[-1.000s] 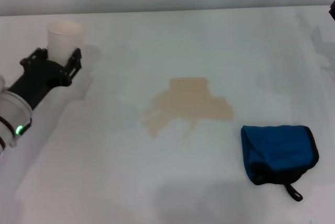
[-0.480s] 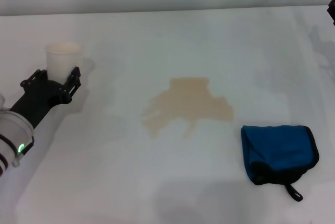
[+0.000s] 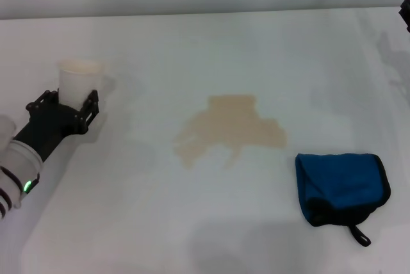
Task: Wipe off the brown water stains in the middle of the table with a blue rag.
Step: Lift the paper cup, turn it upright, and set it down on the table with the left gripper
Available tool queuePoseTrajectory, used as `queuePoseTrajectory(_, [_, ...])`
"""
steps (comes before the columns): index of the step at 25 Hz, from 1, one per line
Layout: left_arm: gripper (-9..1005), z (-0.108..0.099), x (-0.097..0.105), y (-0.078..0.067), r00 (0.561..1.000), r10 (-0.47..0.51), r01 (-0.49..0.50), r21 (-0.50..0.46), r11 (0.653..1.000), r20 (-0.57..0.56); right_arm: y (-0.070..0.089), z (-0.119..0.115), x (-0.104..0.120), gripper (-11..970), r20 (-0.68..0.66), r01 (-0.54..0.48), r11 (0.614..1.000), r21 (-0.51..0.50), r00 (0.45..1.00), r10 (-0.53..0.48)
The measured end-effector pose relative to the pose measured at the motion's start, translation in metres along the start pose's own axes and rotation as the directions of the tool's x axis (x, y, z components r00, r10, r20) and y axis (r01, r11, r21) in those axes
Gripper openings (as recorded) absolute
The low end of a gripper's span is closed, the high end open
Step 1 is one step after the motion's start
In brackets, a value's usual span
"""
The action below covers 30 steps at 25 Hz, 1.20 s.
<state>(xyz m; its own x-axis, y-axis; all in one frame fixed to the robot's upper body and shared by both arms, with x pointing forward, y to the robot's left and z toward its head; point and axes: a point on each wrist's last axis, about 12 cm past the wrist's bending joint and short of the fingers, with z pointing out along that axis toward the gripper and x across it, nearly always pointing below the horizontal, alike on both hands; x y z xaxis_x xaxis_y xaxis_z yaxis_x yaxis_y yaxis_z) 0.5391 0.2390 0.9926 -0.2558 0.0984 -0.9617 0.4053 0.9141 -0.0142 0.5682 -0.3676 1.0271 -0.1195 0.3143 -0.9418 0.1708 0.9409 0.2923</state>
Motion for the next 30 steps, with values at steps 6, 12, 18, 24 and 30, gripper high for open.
queuePoseTrajectory(6, [586,0.001,0.001,-0.006,0.999,0.042,-0.042,0.012,0.999,0.002,-0.001,-0.001,0.000,704,0.003,0.000,1.000,0.000,1.000,0.000])
queuePoseTrajectory(12, [587,-0.001,0.003,-0.006,0.999,0.038,-0.038,0.010,0.999,-0.002,-0.001,-0.001,-0.001,704,0.005,0.001,1.000,0.000,1.000,-0.001])
queuePoseTrajectory(18, [629,-0.003,0.005,-0.009,1.000,0.026,-0.026,0.012,1.000,-0.004,-0.002,0.000,-0.002,704,0.008,0.003,1.000,0.000,1.000,-0.003])
queuePoseTrajectory(24, [766,-0.006,0.008,-0.011,1.000,0.014,-0.014,0.012,1.000,-0.007,-0.002,-0.001,-0.002,704,0.008,0.003,1.000,0.001,1.000,-0.003])
queuePoseTrajectory(30, [796,-0.009,0.011,-0.012,1.000,0.009,-0.009,0.013,1.000,-0.015,-0.003,-0.001,-0.002,704,0.008,0.004,1.000,0.002,1.000,-0.004])
